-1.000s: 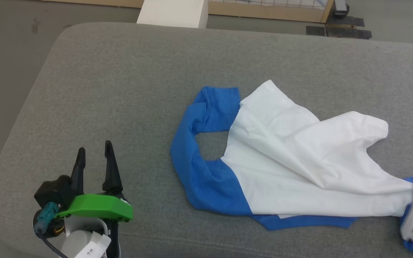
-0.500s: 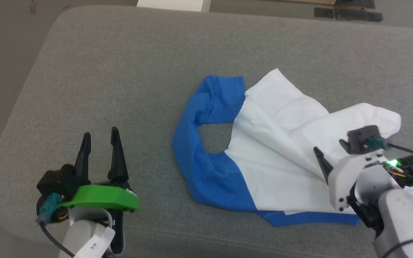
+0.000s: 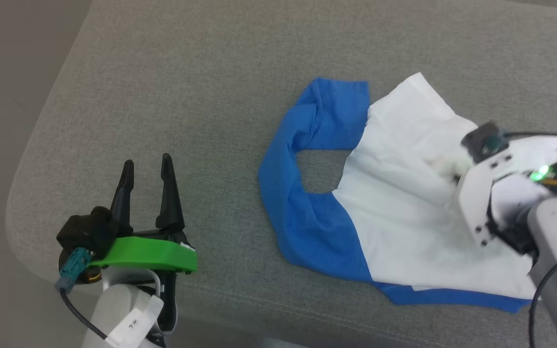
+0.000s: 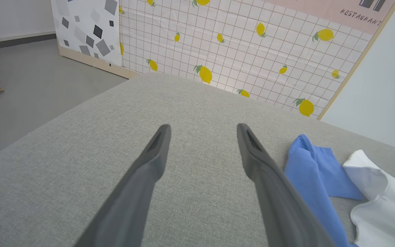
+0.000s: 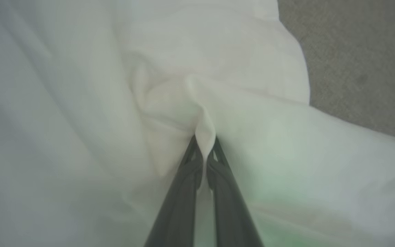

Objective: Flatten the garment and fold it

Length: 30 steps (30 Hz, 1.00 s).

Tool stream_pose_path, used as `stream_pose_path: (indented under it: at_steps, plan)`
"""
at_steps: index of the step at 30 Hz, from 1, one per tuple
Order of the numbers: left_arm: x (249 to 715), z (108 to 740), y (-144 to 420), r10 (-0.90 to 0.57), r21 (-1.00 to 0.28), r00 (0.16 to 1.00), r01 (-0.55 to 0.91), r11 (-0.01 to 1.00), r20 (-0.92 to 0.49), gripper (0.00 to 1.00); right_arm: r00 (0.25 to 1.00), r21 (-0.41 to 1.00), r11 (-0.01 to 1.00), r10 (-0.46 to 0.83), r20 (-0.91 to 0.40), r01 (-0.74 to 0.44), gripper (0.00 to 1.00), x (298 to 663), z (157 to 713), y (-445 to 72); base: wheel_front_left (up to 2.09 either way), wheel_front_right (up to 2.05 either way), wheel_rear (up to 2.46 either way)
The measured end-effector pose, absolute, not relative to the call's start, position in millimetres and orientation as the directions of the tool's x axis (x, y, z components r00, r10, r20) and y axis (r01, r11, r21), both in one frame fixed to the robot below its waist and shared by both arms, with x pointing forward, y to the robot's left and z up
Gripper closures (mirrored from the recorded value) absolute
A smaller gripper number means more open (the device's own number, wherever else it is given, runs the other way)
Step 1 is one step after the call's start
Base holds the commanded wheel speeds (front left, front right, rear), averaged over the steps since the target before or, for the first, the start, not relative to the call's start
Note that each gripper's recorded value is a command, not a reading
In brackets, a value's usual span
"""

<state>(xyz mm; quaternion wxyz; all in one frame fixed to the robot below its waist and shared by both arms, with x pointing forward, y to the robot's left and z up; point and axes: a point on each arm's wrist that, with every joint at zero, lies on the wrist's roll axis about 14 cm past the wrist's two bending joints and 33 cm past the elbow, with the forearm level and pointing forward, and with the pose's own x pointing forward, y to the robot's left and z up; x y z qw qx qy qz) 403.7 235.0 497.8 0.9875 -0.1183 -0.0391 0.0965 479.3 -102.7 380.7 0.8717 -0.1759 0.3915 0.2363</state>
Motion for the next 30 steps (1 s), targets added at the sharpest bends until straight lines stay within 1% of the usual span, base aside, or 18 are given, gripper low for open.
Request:
stream_pose_path:
  at_steps: [3, 5, 8, 11, 15, 20, 21, 22, 27, 30]
  plan:
    - [405.6, 494.3, 234.2, 0.197, -0.242, 0.979, -0.181, 0.953, 0.045, 0.0, 0.657, -0.19, 0.825, 0.261, -0.708, -0.532, 1.0, 512.9, 399.3, -106.0, 0.0, 0.0, 0.0]
    - [408.6, 494.4, 234.0, 0.195, -0.241, 0.98, -0.179, 0.954, 0.046, 0.0, 0.717, -0.233, 0.824, 0.267, -0.644, -0.516, 1.0, 540.9, 420.0, -102.3, 0.0, 0.0, 0.0]
    - [412.5, 492.7, 233.8, 0.195, -0.24, 0.98, -0.179, 0.954, 0.042, 0.0, 0.788, -0.283, 0.822, 0.286, -0.545, -0.494, 1.0, 577.7, 449.6, -93.0, 0.0, 0.0, 0.0]
    - [415.7, 490.3, 233.8, 0.195, -0.248, 0.98, -0.18, 0.952, 0.035, 0.0, 0.834, -0.314, 0.822, 0.307, -0.457, -0.475, 1.0, 608.6, 473.2, -82.3, 0.0, 0.0, 0.0]
    - [419.2, 488.2, 235.9, 0.199, -0.252, 0.98, -0.186, 0.95, 0.029, 0.0, 0.854, -0.325, 0.822, 0.328, -0.403, -0.468, 1.0, 636.2, 481.0, -67.7, 0.0, 0.0, 0.0]
    - [417.3, 481.0, 243.2, 0.225, -0.238, 0.974, -0.218, 0.947, 0.005, 0.0, 0.807, -0.278, 0.813, 0.344, -0.479, -0.512, 0.99, 638.6, 441.6, -50.8, 0.0, 0.0, 0.0]
    - [416.8, 479.5, 244.8, 0.231, -0.234, 0.973, -0.225, 0.946, 0.0, 0.0, 0.793, -0.259, 0.814, 0.346, -0.501, -0.519, 0.36, 636.4, 431.8, -48.3, 0.0, 0.0, 0.0]
    - [416.6, 478.1, 245.8, 0.235, -0.232, 0.972, -0.229, 0.945, -0.004, 0.0, 0.782, -0.24, 0.817, 0.351, -0.515, -0.525, 0.0, 634.4, 424.3, -45.9, 0.0, 0.0, 0.0]
    - [416.2, 479.7, 246.4, 0.237, -0.232, 0.971, -0.23, 0.945, 0.001, 0.0, 0.764, -0.144, 0.848, 0.37, -0.528, -0.51, 0.0, 619.0, 408.6, -48.1, 0.0, 0.0, 0.0]
    - [414.2, 483.1, 246.9, 0.238, -0.227, 0.971, -0.229, 0.947, 0.01, 0.0, 0.784, -0.08, 0.874, 0.385, -0.488, -0.479, 0.0, 601.9, 405.3, -57.3, 0.0, 0.0, 0.0]
